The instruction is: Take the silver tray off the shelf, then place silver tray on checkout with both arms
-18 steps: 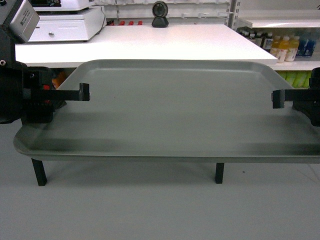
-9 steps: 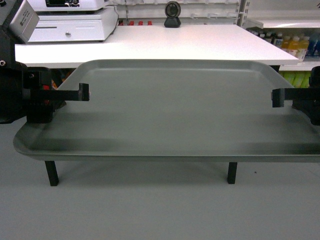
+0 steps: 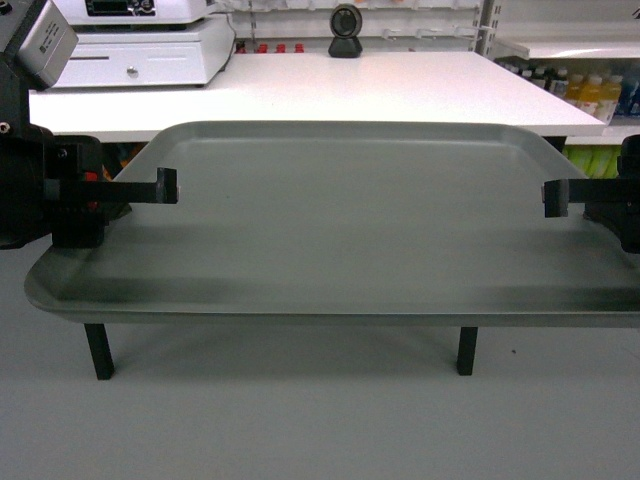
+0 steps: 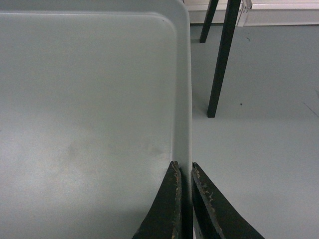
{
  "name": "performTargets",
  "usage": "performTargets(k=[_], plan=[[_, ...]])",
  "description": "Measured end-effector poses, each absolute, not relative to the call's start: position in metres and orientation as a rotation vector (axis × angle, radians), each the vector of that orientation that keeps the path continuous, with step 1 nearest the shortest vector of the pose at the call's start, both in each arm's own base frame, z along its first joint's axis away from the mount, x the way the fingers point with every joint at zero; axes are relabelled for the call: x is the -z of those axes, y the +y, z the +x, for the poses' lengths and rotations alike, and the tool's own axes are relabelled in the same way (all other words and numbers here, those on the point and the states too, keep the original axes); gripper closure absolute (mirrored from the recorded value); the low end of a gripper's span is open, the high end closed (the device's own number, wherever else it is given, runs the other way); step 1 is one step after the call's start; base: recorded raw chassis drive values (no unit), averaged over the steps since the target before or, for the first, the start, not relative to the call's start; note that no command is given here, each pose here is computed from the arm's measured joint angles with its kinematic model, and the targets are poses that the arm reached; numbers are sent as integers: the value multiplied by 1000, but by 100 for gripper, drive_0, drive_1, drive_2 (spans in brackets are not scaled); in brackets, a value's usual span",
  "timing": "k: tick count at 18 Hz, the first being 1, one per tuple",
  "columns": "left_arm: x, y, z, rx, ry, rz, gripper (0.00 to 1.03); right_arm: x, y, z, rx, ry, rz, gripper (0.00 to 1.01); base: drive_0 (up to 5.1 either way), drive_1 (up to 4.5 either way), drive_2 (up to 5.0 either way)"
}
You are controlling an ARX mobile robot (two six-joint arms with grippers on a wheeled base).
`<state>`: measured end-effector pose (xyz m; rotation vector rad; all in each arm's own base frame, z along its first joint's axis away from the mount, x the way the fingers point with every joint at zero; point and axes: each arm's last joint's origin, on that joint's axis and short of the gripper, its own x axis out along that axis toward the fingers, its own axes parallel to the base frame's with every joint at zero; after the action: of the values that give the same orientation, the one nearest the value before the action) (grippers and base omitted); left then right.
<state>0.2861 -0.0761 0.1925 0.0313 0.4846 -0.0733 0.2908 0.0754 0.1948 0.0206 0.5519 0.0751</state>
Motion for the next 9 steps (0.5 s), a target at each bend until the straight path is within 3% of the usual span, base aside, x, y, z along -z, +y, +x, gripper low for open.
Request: performTargets(k=[9], plan=[[-193, -76, 286, 74, 481, 30, 99, -195, 76, 291, -76, 546, 22, 98, 1, 431, -430]])
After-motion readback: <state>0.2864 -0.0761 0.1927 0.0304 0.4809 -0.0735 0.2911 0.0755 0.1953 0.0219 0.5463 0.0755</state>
